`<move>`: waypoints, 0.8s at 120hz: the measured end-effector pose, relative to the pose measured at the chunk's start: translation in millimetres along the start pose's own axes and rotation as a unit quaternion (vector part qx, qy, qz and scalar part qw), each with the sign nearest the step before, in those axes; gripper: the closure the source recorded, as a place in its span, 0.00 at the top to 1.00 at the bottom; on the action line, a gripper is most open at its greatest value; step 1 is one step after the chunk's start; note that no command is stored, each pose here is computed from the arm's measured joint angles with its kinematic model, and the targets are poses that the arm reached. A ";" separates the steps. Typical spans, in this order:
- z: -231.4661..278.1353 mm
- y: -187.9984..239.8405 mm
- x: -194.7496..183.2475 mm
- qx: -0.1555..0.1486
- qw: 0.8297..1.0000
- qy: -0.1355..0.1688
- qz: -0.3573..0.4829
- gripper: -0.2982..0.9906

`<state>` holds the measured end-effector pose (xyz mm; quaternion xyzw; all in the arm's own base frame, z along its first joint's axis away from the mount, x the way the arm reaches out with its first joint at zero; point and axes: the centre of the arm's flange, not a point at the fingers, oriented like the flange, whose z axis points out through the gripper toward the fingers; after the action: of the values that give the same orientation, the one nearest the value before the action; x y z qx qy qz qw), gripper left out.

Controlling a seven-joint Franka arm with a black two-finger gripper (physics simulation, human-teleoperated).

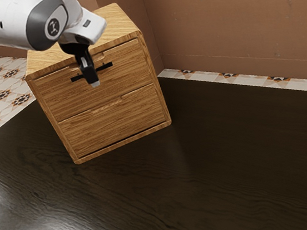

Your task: Pull the drawer handle with one arm to open the drawer

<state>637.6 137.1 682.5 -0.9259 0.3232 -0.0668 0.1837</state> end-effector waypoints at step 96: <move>3.7 8.0 -5.4 -0.021 0.999 -0.012 -0.035 0.44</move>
<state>629.7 135.8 676.1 -0.9410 0.2896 -0.0551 0.1661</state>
